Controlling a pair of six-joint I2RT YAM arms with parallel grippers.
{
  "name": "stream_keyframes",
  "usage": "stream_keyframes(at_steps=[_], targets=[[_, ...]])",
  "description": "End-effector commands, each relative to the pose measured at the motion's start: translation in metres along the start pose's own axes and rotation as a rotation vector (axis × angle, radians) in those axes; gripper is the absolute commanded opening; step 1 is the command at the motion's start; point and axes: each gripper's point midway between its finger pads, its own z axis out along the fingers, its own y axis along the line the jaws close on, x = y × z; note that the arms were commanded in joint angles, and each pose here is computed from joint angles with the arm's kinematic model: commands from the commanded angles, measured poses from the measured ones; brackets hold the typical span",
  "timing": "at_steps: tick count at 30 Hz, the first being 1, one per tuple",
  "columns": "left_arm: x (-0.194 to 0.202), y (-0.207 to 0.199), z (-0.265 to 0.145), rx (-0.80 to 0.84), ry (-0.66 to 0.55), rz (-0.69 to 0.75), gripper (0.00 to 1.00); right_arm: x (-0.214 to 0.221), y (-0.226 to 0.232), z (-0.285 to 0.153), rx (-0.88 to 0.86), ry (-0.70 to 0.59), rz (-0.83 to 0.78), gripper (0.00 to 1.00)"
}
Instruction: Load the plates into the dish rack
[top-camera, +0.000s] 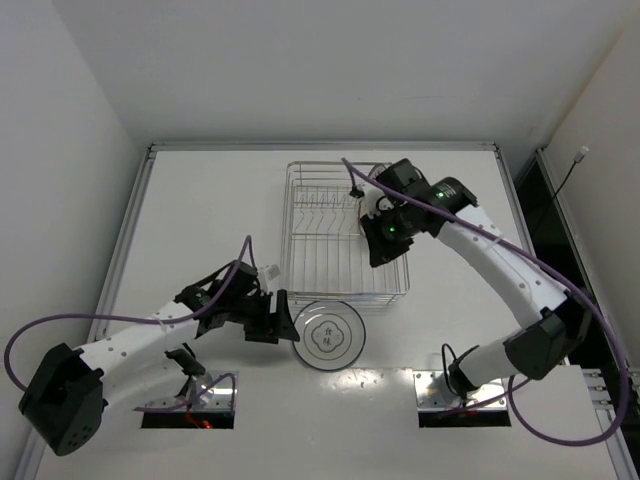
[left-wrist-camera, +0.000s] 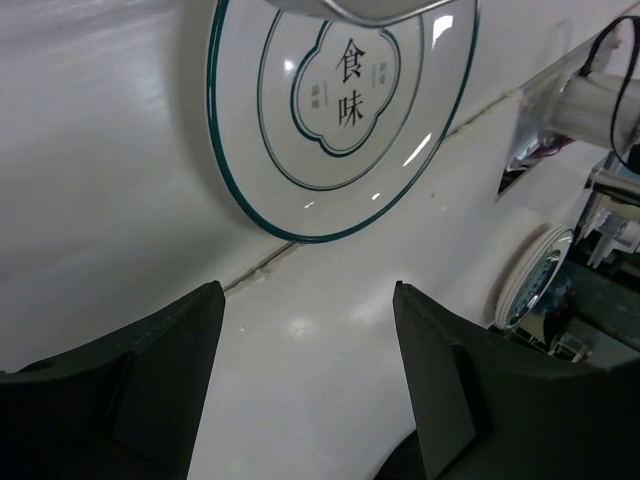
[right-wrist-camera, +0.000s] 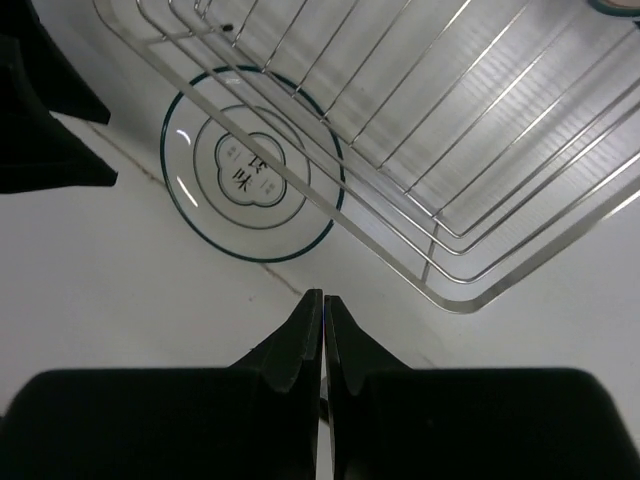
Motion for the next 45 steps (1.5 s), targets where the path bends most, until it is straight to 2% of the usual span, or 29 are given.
stream_keyframes(at_steps=[1, 3, 5, 9, 12, 16, 20, 26, 33, 35, 36, 38, 45], targets=[[-0.004, -0.007, 0.005, 0.015, -0.022, 0.034, 0.65, -0.002, 0.015, 0.001, 0.006, 0.065, -0.108, 0.01], [-0.004, -0.002, 0.006, -0.002, -0.027, 0.018, 0.65, 0.000, 0.021, -0.001, 0.008, 0.096, -0.123, 0.01], [-0.011, -0.003, 0.003, -0.008, -0.078, 0.019, 0.65, 0.007, 0.030, 0.005, -0.003, 0.168, -0.154, 0.01], [-0.029, -0.015, -0.018, -0.032, -0.180, -0.001, 0.65, 0.005, 0.045, 0.010, -0.026, 0.211, -0.198, 0.01], [-0.049, -0.026, -0.047, -0.055, -0.315, -0.006, 0.72, 0.003, 0.052, 0.018, -0.049, 0.231, -0.194, 0.01], [-0.061, -0.037, -0.078, -0.075, -0.420, -0.036, 0.77, 0.007, 0.054, 0.035, -0.070, 0.299, -0.163, 0.01], [-0.065, -0.048, -0.094, -0.057, -0.460, -0.047, 0.80, 0.006, 0.053, 0.042, -0.069, 0.307, -0.161, 0.01], [-0.068, -0.046, -0.094, -0.063, -0.475, -0.069, 0.81, 0.031, 0.051, 0.052, -0.084, 0.406, -0.166, 0.00], [-0.100, -0.070, -0.111, -0.037, -0.588, -0.011, 0.84, 0.031, 0.046, 0.063, -0.119, 0.418, -0.144, 0.02], [-0.107, -0.076, -0.118, -0.040, -0.617, 0.001, 0.86, 0.022, 0.040, 0.064, -0.077, 0.397, -0.158, 0.01], [-0.110, -0.076, -0.118, -0.052, -0.622, 0.014, 0.87, 0.021, 0.024, 0.067, 0.011, 0.402, -0.174, 0.00], [-0.115, -0.078, -0.122, -0.064, -0.636, 0.041, 0.87, 0.031, 0.008, 0.072, 0.093, 0.435, -0.170, 0.00], [-0.116, -0.072, -0.117, -0.102, -0.620, 0.060, 0.87, 0.080, 0.006, 0.097, 0.051, 0.521, -0.172, 0.00]])
